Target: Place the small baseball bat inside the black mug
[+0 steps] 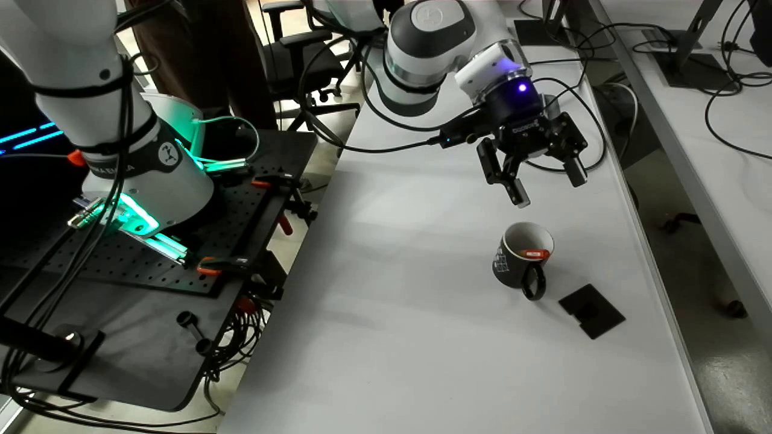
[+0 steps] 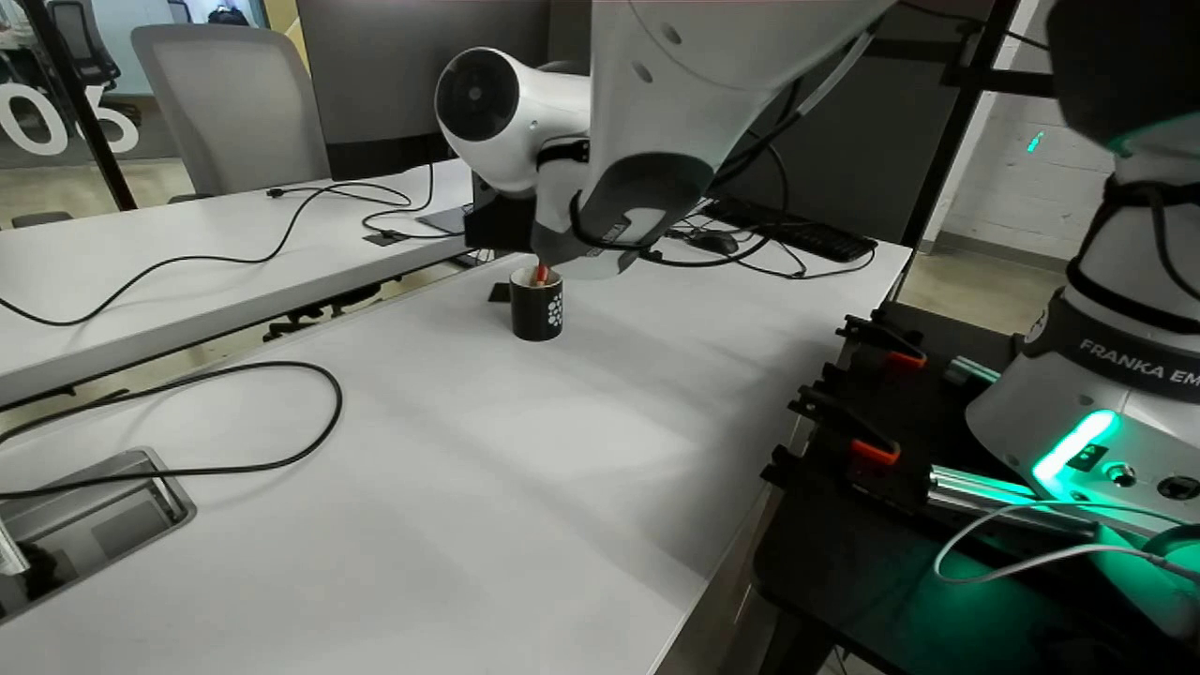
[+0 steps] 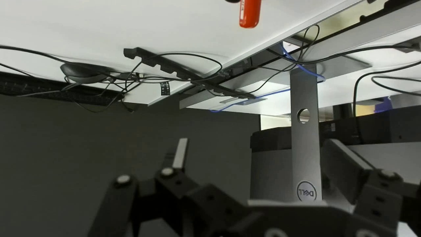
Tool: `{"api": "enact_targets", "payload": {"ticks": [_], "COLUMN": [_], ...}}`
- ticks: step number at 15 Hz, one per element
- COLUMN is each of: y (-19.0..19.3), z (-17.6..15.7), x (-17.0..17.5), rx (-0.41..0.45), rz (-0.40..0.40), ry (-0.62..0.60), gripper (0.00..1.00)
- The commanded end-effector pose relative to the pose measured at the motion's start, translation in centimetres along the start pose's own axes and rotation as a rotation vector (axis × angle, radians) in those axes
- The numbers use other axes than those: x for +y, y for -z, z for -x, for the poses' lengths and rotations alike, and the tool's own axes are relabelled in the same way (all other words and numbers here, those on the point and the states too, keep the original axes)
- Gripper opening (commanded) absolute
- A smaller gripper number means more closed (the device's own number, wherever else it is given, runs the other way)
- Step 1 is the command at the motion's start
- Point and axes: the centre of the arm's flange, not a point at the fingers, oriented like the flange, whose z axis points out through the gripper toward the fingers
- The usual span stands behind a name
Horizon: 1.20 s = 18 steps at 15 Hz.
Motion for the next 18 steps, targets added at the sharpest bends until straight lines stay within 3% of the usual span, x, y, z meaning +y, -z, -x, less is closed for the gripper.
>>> {"api": "enact_targets", "payload": {"ticks": [1, 5, 14, 18], "y": [1.8, 3.0, 4.8, 5.1], "z": [-2.0, -3.0, -4.8, -4.2], "x": [1.4, 1.9, 5.0, 6.5], "rx": [-0.05, -0.069, -0.054, -0.036], "rz": [-0.042, -0.094, -0.086, -0.117], "ry": [0.127, 0.321, 0.677, 0.758], "gripper": [1.0, 1.0, 1.0, 1.0]}}
